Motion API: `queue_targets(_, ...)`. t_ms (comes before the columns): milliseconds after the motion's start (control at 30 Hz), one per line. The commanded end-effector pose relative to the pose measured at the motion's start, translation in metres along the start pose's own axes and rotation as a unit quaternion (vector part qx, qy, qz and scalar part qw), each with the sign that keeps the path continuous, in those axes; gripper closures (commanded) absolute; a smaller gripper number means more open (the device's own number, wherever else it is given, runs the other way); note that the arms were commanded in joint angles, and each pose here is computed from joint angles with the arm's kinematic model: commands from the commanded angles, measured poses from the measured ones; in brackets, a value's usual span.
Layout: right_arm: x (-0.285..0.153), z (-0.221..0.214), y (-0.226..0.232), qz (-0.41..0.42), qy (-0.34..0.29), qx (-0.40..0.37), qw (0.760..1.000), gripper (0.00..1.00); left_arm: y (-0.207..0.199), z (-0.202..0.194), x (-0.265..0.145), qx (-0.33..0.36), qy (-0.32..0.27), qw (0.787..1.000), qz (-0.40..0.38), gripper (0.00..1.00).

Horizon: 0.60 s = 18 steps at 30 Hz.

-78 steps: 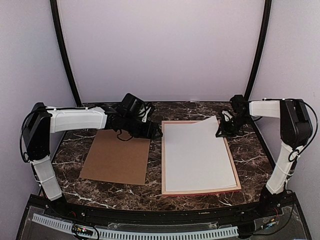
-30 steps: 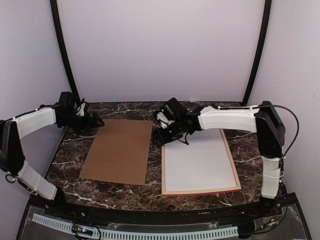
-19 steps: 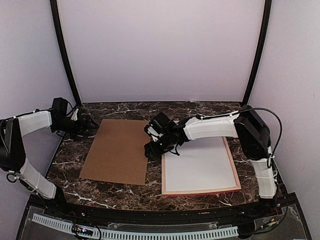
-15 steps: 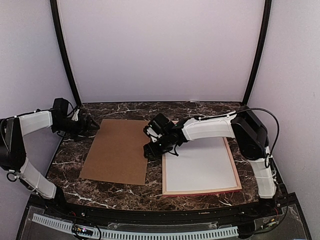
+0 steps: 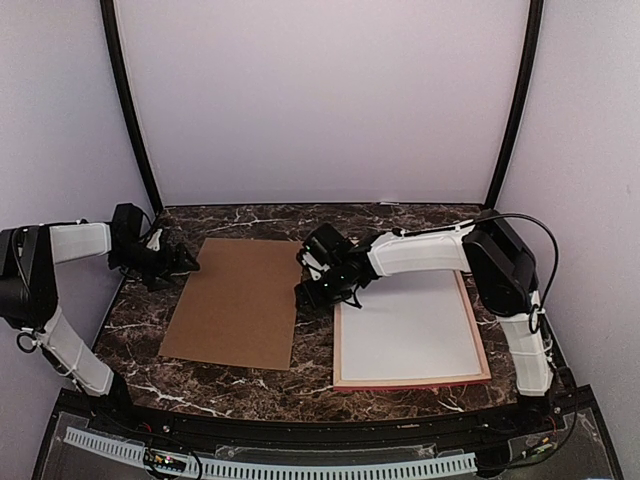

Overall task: Put the photo into the frame
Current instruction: Move the frame body to the center of the board.

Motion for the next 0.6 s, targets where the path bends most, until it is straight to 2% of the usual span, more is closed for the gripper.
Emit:
queue_targets(0,-0.012,0.004,0.01,0.038,-0.01,-0.001,0.999,0.25,0.006,-0.007,0.004,-0.008,0.019,1.0,0.011,0.01)
queue_targets(133,-0.01,0.006,0.022,0.074,-0.015,0.006,0.997,0.25,0.012,-0.006,0.005,-0.009,0.022,0.999,0.038,0.02)
queue_targets(567,0.004,0.0,0.032,0.122,-0.022,0.035,0.992,0.23,0.023,0.001,0.018,-0.015,0.048,0.997,0.058,0.02)
Point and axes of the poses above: each gripper's point midway between its finger pads, its own x axis out along the fingers, its own y axis along the line the jaws close on, z = x × y, the point moved 7 cm from there along -x, back along the fingers, and after that the axes turned 8 degrees about x, right-handed, at the moved point
